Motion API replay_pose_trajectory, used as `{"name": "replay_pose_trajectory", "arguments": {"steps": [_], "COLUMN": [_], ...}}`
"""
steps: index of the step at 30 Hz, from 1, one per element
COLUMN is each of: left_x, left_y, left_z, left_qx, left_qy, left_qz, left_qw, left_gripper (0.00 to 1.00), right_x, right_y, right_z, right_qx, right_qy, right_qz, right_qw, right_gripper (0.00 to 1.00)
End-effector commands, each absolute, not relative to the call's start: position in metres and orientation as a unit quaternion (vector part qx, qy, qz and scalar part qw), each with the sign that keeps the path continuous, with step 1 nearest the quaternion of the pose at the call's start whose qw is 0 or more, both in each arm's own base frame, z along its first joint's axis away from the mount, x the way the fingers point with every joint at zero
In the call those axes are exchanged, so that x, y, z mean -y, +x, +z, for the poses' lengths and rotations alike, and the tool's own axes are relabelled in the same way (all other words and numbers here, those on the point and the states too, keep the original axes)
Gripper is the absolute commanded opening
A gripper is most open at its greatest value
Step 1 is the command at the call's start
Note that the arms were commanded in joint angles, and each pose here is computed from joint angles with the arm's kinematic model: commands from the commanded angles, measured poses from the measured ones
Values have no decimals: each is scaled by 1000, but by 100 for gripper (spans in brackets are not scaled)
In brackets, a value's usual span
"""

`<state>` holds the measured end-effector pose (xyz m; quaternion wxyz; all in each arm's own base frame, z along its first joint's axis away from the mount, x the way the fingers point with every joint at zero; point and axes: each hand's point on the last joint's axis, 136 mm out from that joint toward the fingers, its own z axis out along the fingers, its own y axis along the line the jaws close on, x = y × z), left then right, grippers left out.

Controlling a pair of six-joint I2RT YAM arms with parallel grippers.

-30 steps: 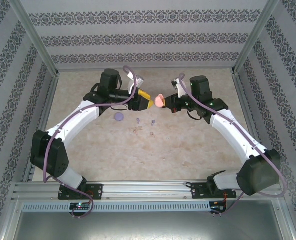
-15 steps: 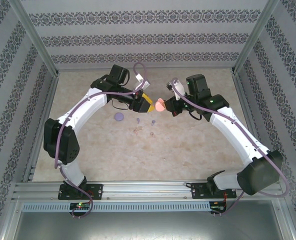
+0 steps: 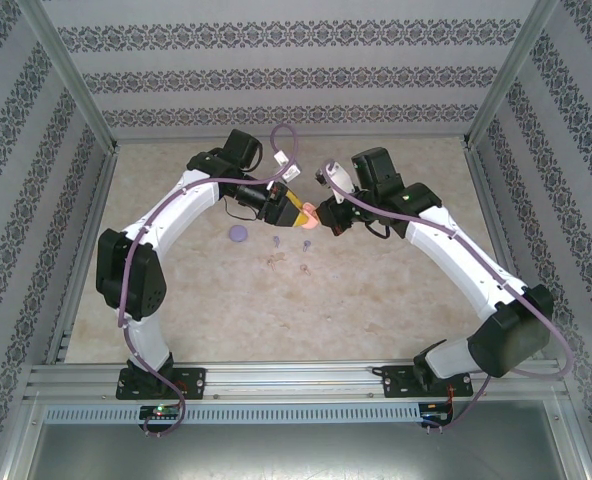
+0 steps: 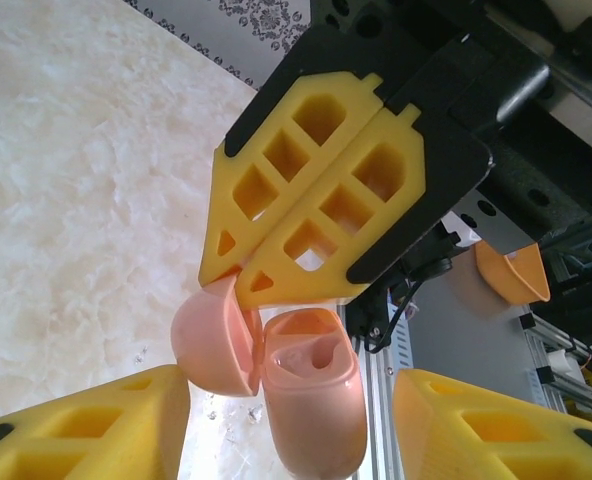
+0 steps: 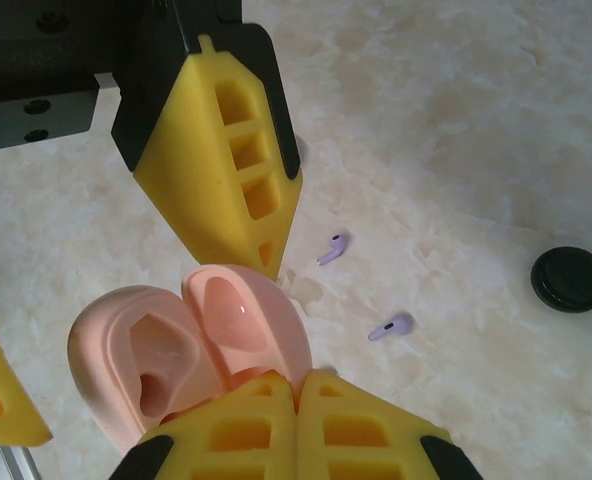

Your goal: Insert wireless bluetooth earbuds into charging case

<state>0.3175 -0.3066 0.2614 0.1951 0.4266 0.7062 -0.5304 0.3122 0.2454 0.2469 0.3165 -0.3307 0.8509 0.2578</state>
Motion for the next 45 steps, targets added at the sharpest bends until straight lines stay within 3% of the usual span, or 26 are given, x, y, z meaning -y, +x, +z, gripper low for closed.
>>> {"name": "replay_pose_trajectory", "arguments": {"steps": [1, 17, 28, 31, 33, 35, 41, 45], "left_x": [307, 309, 311, 310, 306, 299, 270, 252], "left_y": [311, 309, 309, 314, 322, 331, 356, 367], "left_z": [269, 263, 263, 264, 265, 269, 292, 307], "left_qx": [-686, -680, -675, -677, -681, -685, -698, -700], "left_qy": [434, 433, 432, 431, 425, 415, 373, 339], "left_qz": [-553, -565, -571, -565, -557, -549, -509, -461], "left_qw": [189, 175, 176, 191, 213, 238, 338, 428], "left_gripper": [54, 42, 8, 1, 0, 0, 0, 0], "right_x": [-252, -260, -261, -255, -248, -238, -215, -206], "right_y": [317, 321, 323, 324, 323, 318, 292, 288], "right_z": [257, 256, 265, 275, 284, 292, 299, 275], "right_qx": [-843, -842, -840, -841, -841, -841, -841, -866], "right_qy": [-343, -344, -336, -321, -304, -284, -220, -148], "right_qz": [251, 251, 252, 252, 257, 272, 314, 313], "right_qw": [330, 331, 344, 357, 366, 372, 382, 361], "right_gripper": [0, 0, 0, 18, 33, 41, 51, 56]}}
